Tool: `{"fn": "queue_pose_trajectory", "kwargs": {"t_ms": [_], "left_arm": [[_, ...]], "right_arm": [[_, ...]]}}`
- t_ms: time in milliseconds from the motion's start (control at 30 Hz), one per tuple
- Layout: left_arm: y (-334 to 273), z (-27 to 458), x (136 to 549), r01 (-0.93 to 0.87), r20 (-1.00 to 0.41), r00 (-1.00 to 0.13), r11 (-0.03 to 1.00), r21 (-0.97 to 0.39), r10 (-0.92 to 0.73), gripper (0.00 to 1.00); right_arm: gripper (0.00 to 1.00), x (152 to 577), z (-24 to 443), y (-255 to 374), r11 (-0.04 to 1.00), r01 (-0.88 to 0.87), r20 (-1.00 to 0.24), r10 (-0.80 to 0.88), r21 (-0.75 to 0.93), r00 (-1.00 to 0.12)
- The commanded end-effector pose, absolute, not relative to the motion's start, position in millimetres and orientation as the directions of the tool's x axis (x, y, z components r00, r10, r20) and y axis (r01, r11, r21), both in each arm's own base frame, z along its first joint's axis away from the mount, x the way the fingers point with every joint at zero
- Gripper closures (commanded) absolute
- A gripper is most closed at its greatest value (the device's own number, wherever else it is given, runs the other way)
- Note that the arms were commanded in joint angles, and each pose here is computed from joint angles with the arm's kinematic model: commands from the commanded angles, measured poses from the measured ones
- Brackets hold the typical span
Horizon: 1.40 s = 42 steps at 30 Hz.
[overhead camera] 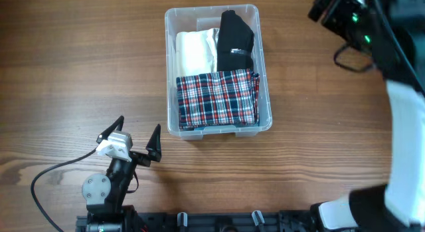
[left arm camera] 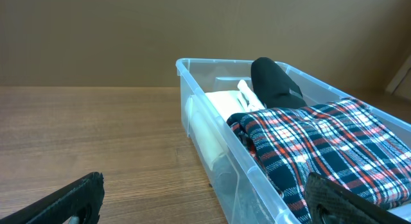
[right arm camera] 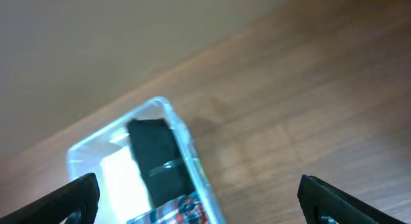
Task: Pack container
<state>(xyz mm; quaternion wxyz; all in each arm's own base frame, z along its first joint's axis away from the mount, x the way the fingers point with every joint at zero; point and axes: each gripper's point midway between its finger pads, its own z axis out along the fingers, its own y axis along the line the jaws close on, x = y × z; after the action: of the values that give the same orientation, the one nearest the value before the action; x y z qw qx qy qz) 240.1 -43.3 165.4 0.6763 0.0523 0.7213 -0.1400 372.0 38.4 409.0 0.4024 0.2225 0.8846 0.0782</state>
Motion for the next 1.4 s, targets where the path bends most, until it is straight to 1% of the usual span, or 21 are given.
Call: {"fn": "queue_pose_trajectory", "kwargs": {"t_ms": [0,100,167,233,333,467,533,600,767,900,1033,1233,1367], "left_arm": [[-43,165,240,0.268,-0.993,-0.069,0.957,-0.111,-0.096,0.00],[-43,165,240,0.268,-0.993,-0.069,0.957,-0.111,-0.096,0.00],[-43,165,240,0.268,-0.993,-0.069,0.957,-0.111,-0.096,0.00],[-43,165,240,0.268,-0.993,-0.069,0.957,-0.111,-0.096,0.00],[-43,165,240,0.268,-0.993,-0.069,0.957,-0.111,-0.096,0.00],[-43,165,240,0.268,-0.993,-0.069,0.957,-0.112,-0.097,0.00],[-43,165,240,0.268,-0.993,-0.069,0.957,-0.111,-0.096,0.00],[-43,165,240,0.268,-0.993,-0.069,0.957,-0.111,-0.096,0.00],[-43,165,240,0.268,-0.993,-0.069,0.957,-0.111,-0.096,0.00],[-43,165,240,0.268,-0.993,-0.069,0.957,-0.111,-0.096,0.00],[-43,165,240,0.268,-0.993,-0.069,0.957,-0.111,-0.096,0.00],[-43,165,240,0.268,-0.993,-0.069,0.957,-0.111,-0.096,0.00],[-43,165,240,0.268,-0.993,-0.069,0.957,-0.111,-0.096,0.00]], "right_arm": [[0.00,351,435,36,0.884,0.307,-0.712,0.466,0.353,-0.524],[0.00,327,454,32,0.880,0.285,-0.737,0.475,0.380,-0.481],[0.00,313,453,29,0.879,0.284,-0.738,0.476,0.383,-0.478],[0.00,288,440,16,0.878,0.324,-0.746,0.472,0.352,-0.470],[0.00,272,427,11,0.875,0.315,-0.763,0.477,0.367,-0.436],[0.00,256,408,9,0.869,0.240,-0.811,0.492,0.434,-0.316],[0.00,245,383,12,0.891,0.151,-0.854,0.454,0.428,-0.255],[0.00,238,363,11,0.897,0.118,-0.873,0.442,0.426,-0.206],[0.00,231,301,8,0.887,0.051,-0.883,0.462,0.459,-0.078],[0.00,229,262,19,0.908,-0.077,-0.911,0.412,0.411,-0.005],[0.00,227,250,18,0.923,-0.090,-0.924,0.380,0.375,0.048],[0.00,232,253,17,0.923,-0.129,-0.910,0.381,0.363,0.161],[0.00,234,251,16,0.925,-0.131,-0.909,0.376,0.357,0.180]]}}
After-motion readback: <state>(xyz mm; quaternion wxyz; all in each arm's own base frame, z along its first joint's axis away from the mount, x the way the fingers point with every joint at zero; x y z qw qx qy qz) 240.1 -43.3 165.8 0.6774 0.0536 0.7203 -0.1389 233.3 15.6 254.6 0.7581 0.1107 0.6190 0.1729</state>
